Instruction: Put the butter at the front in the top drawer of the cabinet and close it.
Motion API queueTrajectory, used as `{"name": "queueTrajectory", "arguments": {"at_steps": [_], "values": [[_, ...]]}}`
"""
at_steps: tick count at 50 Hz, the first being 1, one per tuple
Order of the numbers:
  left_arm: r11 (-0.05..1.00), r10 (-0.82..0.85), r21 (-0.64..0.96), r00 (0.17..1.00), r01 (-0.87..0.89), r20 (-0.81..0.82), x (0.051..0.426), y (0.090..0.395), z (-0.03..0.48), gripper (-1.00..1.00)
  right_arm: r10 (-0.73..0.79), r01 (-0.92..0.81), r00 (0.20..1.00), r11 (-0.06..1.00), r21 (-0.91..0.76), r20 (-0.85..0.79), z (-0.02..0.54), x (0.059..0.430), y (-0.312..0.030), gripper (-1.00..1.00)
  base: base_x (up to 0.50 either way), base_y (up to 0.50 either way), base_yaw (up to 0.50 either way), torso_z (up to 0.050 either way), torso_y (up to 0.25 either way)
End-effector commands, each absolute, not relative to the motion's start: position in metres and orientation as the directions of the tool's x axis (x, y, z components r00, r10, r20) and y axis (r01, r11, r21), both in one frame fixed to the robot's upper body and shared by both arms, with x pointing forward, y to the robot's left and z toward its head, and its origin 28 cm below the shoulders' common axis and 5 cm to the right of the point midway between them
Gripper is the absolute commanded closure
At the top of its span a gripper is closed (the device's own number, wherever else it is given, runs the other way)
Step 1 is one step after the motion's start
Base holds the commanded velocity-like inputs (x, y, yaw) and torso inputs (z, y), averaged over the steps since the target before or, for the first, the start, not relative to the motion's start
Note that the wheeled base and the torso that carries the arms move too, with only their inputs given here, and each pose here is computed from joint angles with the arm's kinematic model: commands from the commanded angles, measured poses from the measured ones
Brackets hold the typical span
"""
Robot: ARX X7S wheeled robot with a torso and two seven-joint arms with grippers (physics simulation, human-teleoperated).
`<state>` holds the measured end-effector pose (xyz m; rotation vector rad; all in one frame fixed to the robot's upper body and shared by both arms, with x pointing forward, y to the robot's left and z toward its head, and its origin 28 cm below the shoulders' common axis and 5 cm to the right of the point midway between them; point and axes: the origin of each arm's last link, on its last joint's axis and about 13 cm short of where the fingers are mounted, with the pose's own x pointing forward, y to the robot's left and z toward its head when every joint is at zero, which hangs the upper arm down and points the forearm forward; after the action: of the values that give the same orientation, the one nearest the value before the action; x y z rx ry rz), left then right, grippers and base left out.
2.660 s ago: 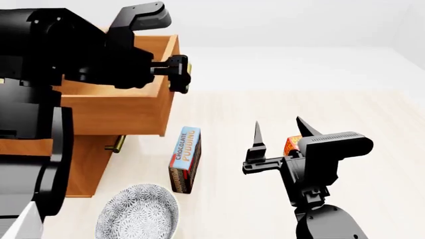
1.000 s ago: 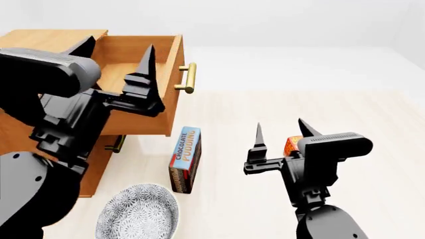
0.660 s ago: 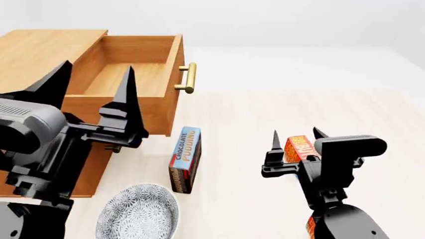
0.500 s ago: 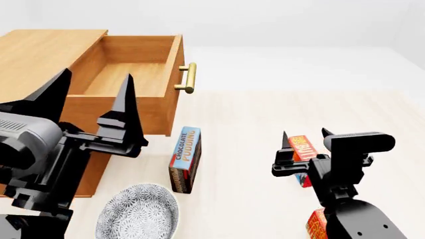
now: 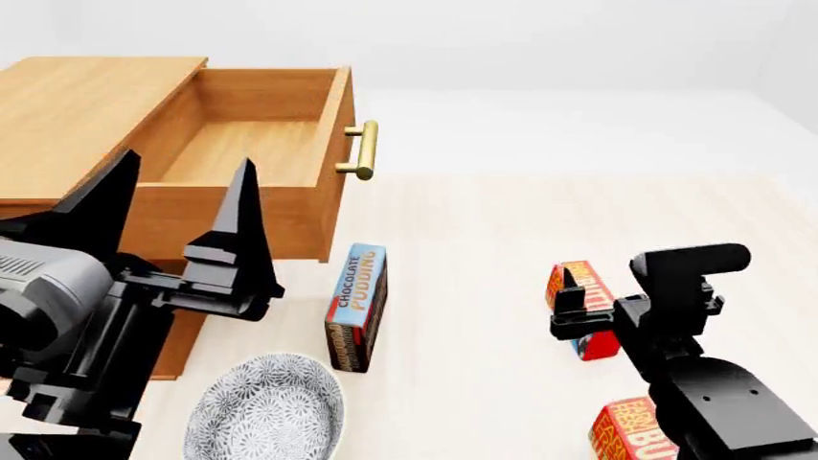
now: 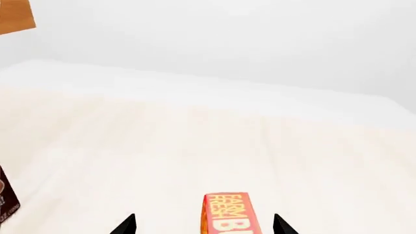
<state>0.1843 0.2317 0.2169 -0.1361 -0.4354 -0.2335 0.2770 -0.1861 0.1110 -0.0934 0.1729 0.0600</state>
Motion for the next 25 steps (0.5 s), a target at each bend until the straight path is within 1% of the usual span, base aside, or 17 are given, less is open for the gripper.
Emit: {"name": "queueTrajectory", "arguments": {"at_steps": [1, 14, 25], "values": [[0.964, -0.192, -0.087, 0.884, 0.252, 0.426, 0.184, 0.231, 0.215, -1.0, 0.043, -0.067, 0.964, 0.994, -0.083, -0.261, 0.1, 0.287, -0.198, -1.0, 0.0, 0.0, 0.0, 0.0, 0.0], [0.962, -0.198, -0.088, 0.887, 0.257, 0.417, 0.185, 0.23, 0.212, -1.0, 0.039, -0.081, 0.926, 0.992, -0.097, -0.375, 0.09, 0.295, -0.204, -1.0, 0.0, 0.0, 0.0, 0.0, 0.0], [0.961, -0.202, -0.094, 0.889, 0.262, 0.411, 0.185, 0.23, 0.21, -1.0, 0.026, -0.085, 0.908, 0.989, -0.124, -0.418, 0.088, 0.299, -0.207, -1.0, 0.0, 0.0, 0.0, 0.0, 0.0]]}}
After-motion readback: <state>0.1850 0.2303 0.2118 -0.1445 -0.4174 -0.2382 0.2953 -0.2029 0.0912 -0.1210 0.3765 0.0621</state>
